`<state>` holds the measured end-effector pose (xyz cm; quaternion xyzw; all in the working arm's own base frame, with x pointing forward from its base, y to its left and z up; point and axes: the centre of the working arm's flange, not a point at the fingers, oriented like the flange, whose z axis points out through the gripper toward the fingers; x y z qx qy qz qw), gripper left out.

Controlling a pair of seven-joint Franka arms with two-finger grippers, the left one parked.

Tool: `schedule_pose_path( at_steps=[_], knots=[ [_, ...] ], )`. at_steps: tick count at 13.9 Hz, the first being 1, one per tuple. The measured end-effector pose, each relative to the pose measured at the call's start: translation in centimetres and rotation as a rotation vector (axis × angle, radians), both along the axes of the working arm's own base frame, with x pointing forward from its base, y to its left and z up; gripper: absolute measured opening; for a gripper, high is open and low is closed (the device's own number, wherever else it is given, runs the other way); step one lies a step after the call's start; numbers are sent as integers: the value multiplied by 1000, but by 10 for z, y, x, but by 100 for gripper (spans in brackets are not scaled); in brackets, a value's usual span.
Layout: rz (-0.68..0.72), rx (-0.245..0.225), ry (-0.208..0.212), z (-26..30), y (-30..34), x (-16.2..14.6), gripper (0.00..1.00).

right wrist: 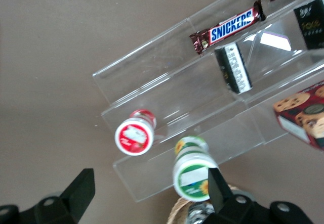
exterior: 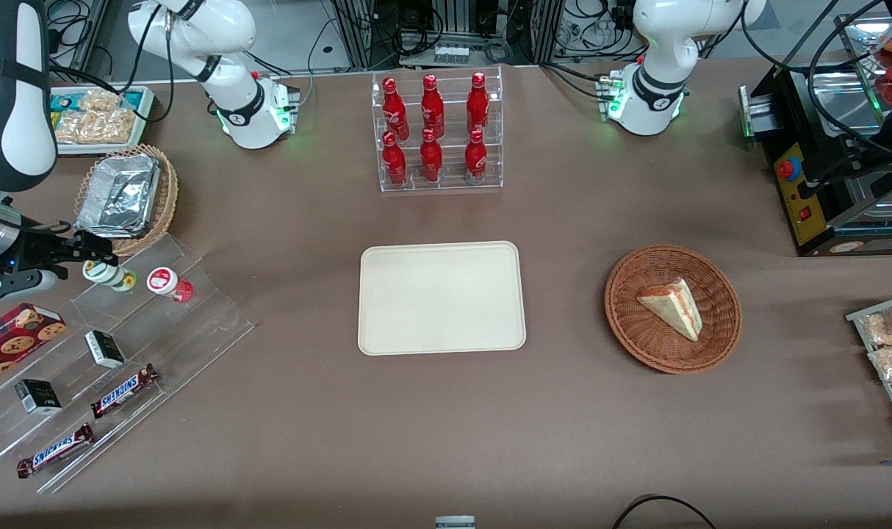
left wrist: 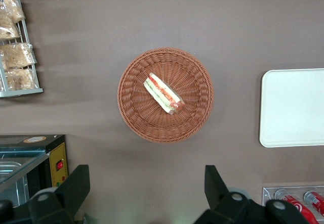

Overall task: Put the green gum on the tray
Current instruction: 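Lower the right gripper onto the green-lidded gum jar and close it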

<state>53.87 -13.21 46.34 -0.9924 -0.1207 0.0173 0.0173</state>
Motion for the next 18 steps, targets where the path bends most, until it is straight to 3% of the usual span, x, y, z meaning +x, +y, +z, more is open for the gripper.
schedule_pose_path(
  at_steps=[6, 18],
  knots=[
    [184, -20, -82, -38, -39, -21, 100],
    [316, -14, -101, -80, -39, -56, 100]
  ],
)
